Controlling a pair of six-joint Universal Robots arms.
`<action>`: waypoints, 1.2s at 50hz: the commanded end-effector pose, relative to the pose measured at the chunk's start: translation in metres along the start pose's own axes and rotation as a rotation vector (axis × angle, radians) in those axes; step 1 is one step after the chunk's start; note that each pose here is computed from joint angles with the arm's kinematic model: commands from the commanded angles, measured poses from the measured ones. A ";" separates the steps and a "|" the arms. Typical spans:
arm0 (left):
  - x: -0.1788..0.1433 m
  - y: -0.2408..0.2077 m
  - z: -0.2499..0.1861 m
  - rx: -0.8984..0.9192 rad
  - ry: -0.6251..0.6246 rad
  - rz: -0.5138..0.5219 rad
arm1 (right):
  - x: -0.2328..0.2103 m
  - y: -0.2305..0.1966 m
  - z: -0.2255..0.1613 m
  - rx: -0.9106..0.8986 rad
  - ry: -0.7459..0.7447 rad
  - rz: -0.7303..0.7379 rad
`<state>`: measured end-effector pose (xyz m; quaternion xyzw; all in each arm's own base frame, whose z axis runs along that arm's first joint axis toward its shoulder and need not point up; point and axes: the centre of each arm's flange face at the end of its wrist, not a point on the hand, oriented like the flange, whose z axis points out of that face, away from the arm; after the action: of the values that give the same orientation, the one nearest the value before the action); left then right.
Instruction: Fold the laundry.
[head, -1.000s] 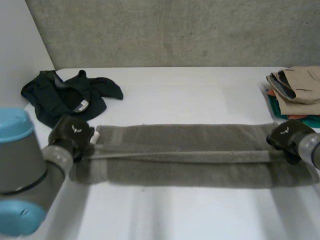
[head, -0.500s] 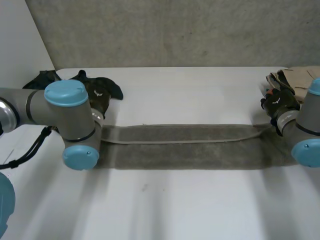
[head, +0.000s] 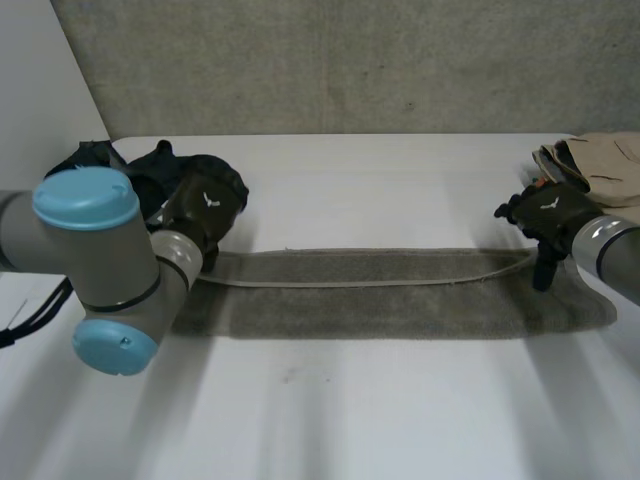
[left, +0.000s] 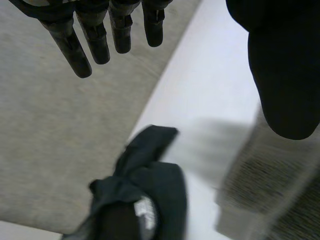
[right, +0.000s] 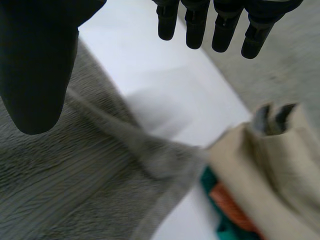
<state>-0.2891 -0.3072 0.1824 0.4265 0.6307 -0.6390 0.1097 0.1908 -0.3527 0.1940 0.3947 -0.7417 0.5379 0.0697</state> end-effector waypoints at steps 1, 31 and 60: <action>0.016 0.039 0.027 -0.070 0.036 0.075 | -0.007 0.023 0.045 0.019 0.022 -0.008; -0.053 -0.011 0.027 0.232 -0.250 -0.184 | 0.033 0.005 0.014 0.029 0.214 0.201; -0.028 -0.027 -0.041 0.272 -0.111 -0.180 | 0.092 0.117 -0.017 -0.165 0.397 0.075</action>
<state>-0.2749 -0.2831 0.2104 0.3509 0.5800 -0.7346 0.0271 0.0865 -0.3633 0.1256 0.2873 -0.7856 0.5300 0.1394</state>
